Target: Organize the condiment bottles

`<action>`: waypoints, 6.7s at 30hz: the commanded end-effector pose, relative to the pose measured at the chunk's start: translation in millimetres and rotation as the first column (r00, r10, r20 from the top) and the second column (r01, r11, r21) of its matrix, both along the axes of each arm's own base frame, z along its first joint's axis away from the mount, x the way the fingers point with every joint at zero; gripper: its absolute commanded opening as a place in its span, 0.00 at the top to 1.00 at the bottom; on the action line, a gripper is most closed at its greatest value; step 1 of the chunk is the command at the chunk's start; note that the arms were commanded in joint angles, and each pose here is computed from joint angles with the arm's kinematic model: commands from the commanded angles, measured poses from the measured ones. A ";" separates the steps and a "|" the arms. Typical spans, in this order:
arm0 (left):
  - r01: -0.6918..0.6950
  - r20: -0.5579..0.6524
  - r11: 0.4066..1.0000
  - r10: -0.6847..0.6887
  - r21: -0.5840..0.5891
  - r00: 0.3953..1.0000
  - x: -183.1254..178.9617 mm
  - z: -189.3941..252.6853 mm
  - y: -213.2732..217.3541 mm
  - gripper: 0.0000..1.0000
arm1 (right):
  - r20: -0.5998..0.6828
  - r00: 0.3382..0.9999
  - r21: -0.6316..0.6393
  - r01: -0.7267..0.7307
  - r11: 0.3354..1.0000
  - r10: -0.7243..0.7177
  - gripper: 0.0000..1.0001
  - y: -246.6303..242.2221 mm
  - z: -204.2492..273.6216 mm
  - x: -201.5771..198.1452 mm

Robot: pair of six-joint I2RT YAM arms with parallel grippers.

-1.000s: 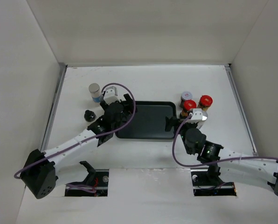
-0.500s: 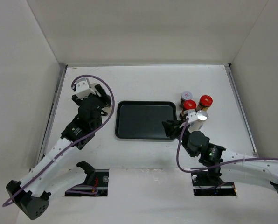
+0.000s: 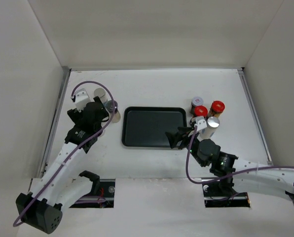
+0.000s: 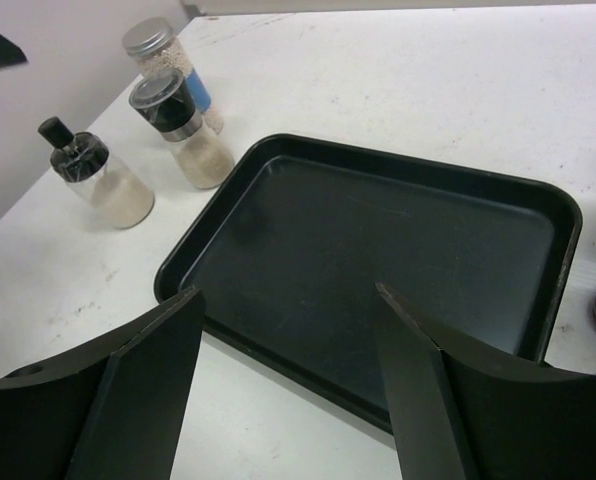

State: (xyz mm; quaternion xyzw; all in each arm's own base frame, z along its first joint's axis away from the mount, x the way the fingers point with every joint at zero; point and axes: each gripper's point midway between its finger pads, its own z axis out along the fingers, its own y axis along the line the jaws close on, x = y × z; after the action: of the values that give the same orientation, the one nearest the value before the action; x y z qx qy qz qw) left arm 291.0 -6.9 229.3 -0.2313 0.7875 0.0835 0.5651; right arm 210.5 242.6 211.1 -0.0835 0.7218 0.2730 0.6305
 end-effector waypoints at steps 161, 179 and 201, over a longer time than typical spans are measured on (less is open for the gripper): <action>0.157 0.036 0.987 -0.155 -0.043 0.987 40.2 -35.3 -59.3 0.63 | -0.006 0.982 0.168 0.185 0.968 -0.187 0.19 -46.9 12.6 37.2; 0.534 0.174 0.833 -0.510 -0.144 0.843 33.3 21.9 -219.8 0.64 | -0.012 0.973 0.166 0.227 0.960 -0.228 0.19 -56.3 9.0 41.1; 0.518 0.114 0.855 -0.511 -0.036 0.852 110.2 -35.0 -269.3 0.63 | -0.008 0.974 0.191 0.222 0.956 -0.225 0.19 -58.8 12.3 39.4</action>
State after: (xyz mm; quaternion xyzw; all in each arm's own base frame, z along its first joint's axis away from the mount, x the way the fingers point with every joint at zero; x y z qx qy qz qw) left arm 377.0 -269.3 139.2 0.0071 0.8400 -0.0716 0.5378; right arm 249.0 185.5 213.3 0.0405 0.7084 0.2509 0.6584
